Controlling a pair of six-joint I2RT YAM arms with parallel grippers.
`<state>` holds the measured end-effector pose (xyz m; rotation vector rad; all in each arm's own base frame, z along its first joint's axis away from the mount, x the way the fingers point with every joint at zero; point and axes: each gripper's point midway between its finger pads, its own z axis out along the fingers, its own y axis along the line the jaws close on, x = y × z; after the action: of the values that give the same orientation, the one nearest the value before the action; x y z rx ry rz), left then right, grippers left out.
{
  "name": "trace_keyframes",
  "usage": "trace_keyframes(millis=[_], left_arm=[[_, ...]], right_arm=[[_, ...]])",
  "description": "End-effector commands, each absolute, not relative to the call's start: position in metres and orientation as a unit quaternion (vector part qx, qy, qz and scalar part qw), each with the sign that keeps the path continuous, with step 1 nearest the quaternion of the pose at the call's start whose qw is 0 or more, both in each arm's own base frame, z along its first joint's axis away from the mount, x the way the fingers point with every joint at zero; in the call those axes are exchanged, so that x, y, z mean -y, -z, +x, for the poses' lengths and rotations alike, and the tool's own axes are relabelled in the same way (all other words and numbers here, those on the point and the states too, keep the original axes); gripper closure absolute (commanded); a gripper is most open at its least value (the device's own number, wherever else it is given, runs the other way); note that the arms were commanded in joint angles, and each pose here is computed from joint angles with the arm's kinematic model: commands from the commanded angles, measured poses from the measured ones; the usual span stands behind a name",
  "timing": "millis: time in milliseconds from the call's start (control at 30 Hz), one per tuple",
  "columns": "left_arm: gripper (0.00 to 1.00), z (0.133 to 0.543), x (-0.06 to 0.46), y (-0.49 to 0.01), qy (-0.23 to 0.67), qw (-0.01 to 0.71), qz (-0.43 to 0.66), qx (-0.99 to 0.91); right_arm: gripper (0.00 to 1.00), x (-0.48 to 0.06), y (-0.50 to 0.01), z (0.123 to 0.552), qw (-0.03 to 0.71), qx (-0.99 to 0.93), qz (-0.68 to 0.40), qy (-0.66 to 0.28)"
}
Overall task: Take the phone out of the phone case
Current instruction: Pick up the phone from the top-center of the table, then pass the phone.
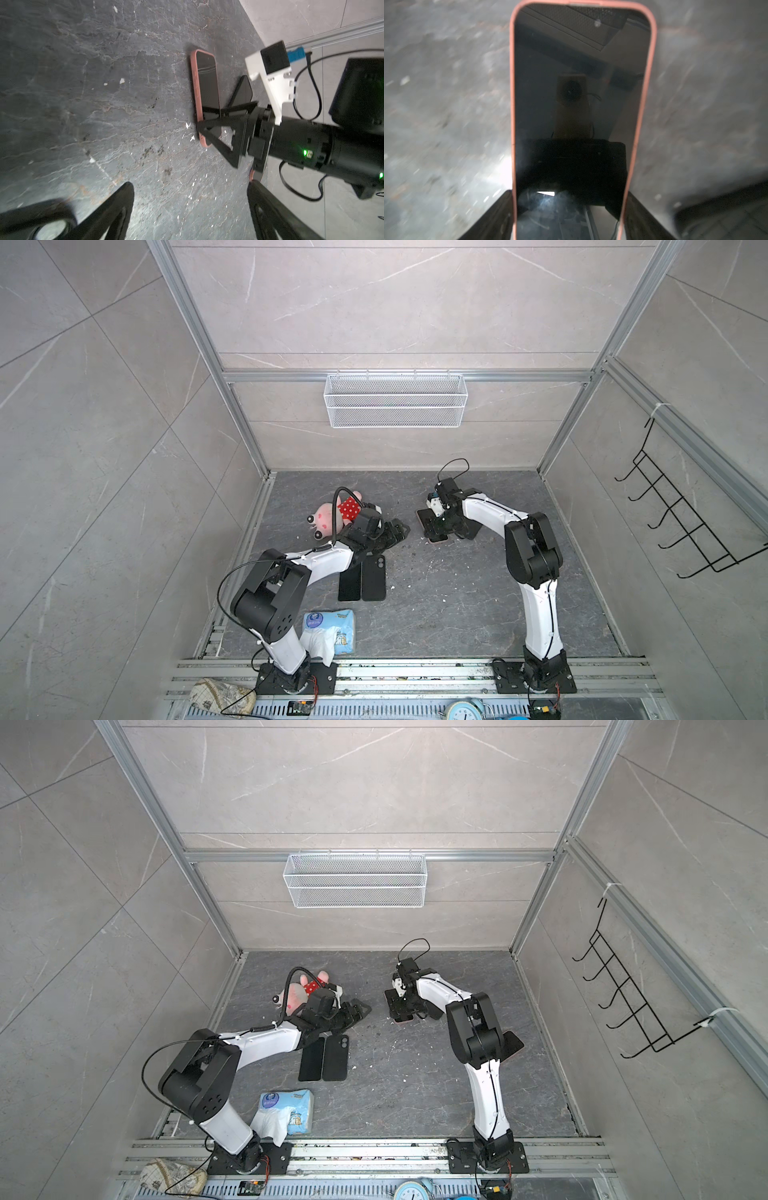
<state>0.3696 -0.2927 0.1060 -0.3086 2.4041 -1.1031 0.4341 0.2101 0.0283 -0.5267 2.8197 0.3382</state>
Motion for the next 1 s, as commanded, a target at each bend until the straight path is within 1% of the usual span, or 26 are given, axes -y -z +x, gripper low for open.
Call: trace_keyframes(millis=[0, 333, 500, 733, 967], left_arm=[[0.13, 0.386, 0.309, -0.125, 0.450, 0.241, -0.119, -0.852], [0.16, 0.398, 0.322, -0.101, 0.474, 0.211, -0.142, -0.843], [0.20, 0.401, 0.327, -0.093, 0.485, 0.202, -0.154, -0.837], [0.44, 0.401, 0.324, -0.088, 0.487, 0.207, -0.163, -0.833], [0.78, 0.397, 0.320, -0.085, 0.484, 0.210, -0.164, -0.833]], right_arm=[[0.67, -0.233, -0.067, 0.428, 0.173, -0.949, -0.187, -0.186], [0.72, -0.254, -0.088, 0.381, 0.179, -0.926, -0.230, -0.242], [0.73, -0.265, -0.089, 0.364, 0.176, -0.918, -0.245, -0.258], [0.74, -0.272, -0.090, 0.354, 0.170, -0.914, -0.247, -0.273], [0.75, -0.274, -0.090, 0.351, 0.170, -0.912, -0.246, -0.281]])
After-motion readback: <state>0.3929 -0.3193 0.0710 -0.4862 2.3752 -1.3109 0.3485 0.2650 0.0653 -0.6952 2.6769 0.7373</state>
